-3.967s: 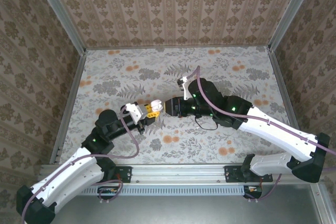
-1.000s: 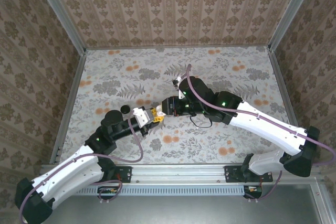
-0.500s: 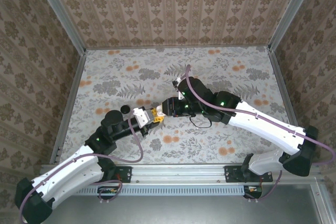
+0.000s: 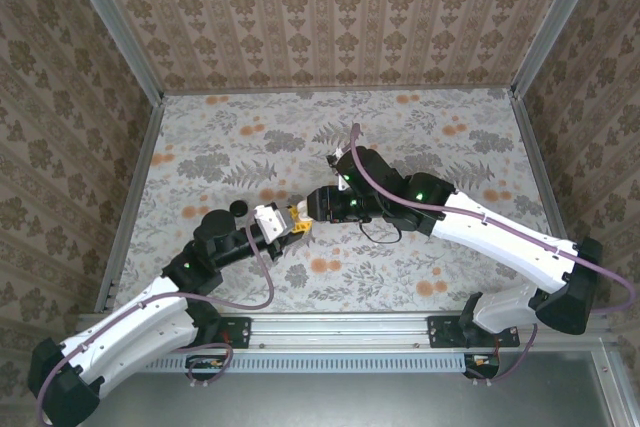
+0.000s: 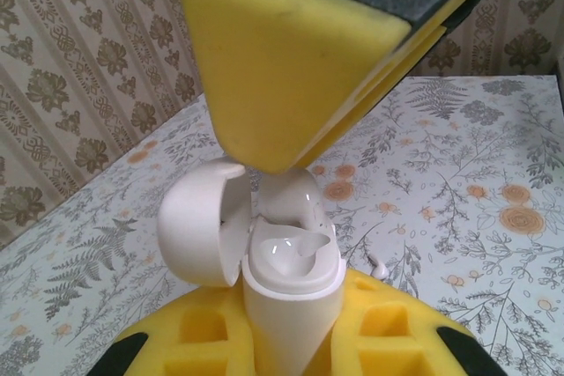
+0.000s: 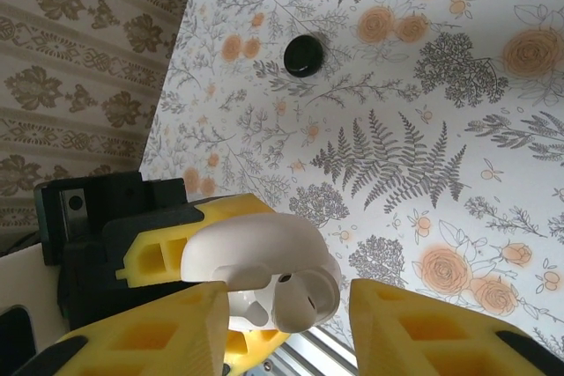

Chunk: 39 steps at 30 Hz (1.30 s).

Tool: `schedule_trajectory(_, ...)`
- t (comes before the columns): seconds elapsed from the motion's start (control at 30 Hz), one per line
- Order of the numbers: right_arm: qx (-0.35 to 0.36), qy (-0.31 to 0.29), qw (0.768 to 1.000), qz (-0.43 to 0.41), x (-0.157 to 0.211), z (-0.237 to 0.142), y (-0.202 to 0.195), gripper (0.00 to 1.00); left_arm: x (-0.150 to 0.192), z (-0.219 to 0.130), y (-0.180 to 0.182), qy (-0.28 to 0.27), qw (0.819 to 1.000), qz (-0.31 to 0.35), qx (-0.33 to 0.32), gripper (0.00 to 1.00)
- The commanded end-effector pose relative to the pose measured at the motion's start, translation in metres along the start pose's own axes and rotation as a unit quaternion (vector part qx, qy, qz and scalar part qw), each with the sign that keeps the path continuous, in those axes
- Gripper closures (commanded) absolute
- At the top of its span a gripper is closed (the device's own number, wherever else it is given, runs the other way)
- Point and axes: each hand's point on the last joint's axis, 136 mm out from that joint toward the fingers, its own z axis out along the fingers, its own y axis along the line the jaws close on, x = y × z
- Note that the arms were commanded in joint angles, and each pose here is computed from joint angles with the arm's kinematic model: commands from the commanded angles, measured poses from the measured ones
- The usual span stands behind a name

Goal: Insert wireless bluetooth earbuds into charging case

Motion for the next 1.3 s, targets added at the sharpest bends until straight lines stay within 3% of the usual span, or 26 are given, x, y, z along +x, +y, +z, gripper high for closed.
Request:
schedule_trajectory(0.0,-0.018,-0.027,0.999,0.005,-0.006,-0.009,0.004,0.58,-0.023,-0.003,0.007,-0.038,0.999,0.009,-0.016,1.00)
schedule_trajectory(0.13,-0.013,-0.046,0.999,0.004,-0.009,-0.017,-0.001,0.58,-0.025,-0.003,0.008,-0.041,0.999,0.003,-0.017,1.00)
schedule_trajectory(0.97,-0.018,0.002,1.000,0.003,0.005,0.013,0.003,0.64,-0.027,-0.004,0.009,-0.045,0.999,-0.007,-0.020,1.00)
schedule_trajectory(1.27,-0.026,-0.029,0.999,0.003,-0.001,0.008,0.002,0.70,-0.031,-0.005,0.010,-0.050,0.998,-0.021,-0.021,1.00)
